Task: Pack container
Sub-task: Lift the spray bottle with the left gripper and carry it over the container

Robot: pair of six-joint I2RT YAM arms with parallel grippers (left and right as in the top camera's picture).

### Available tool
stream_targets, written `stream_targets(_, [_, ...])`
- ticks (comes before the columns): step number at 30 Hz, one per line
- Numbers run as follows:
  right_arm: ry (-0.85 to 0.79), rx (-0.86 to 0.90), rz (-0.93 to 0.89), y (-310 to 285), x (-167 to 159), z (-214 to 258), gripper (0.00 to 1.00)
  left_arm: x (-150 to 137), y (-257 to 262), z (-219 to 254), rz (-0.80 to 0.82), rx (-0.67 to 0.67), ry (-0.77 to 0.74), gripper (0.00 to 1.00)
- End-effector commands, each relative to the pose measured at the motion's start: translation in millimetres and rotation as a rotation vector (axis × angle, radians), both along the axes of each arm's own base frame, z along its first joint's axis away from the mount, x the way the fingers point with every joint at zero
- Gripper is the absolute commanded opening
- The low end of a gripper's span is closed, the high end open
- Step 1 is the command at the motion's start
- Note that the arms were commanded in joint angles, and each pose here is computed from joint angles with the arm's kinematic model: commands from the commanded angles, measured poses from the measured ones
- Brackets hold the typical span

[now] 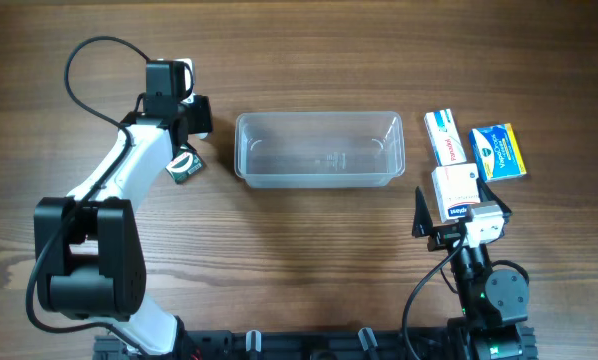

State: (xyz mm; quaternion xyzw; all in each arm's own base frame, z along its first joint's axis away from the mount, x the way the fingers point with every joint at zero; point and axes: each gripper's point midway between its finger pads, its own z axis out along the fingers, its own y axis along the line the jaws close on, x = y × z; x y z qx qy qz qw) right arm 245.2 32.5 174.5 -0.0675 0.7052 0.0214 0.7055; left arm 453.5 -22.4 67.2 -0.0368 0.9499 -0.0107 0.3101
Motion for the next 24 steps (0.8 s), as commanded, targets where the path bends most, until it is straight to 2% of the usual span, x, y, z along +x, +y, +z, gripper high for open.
stream_targets(1, [-0.004,0.015,0.015,2.1,-0.4,1.1,1.0,4.3,1.1,32.8,0.004,-0.001,-0.086,0.26])
stream_targets(7, [-0.004,0.016,0.015,2.1,-0.4,1.1,1.0,-8.0,-12.3,102.0,-0.005,-0.033,-0.219,0.28])
stream_targets(14, [-0.002,0.015,0.015,2.2,-0.3,0.6,1.0,-46.4,-48.1,158.8,0.016,-0.169,-0.285,0.27])
stream_targets(18, [-0.001,0.015,0.015,2.2,-0.2,0.5,1.0,-67.2,-78.2,170.8,-0.019,-0.228,-0.278,0.25])
stream_targets(24, [-0.001,0.016,0.015,2.2,-0.2,0.5,1.0,-84.9,-112.8,152.7,-0.102,-0.225,-0.194,0.25])
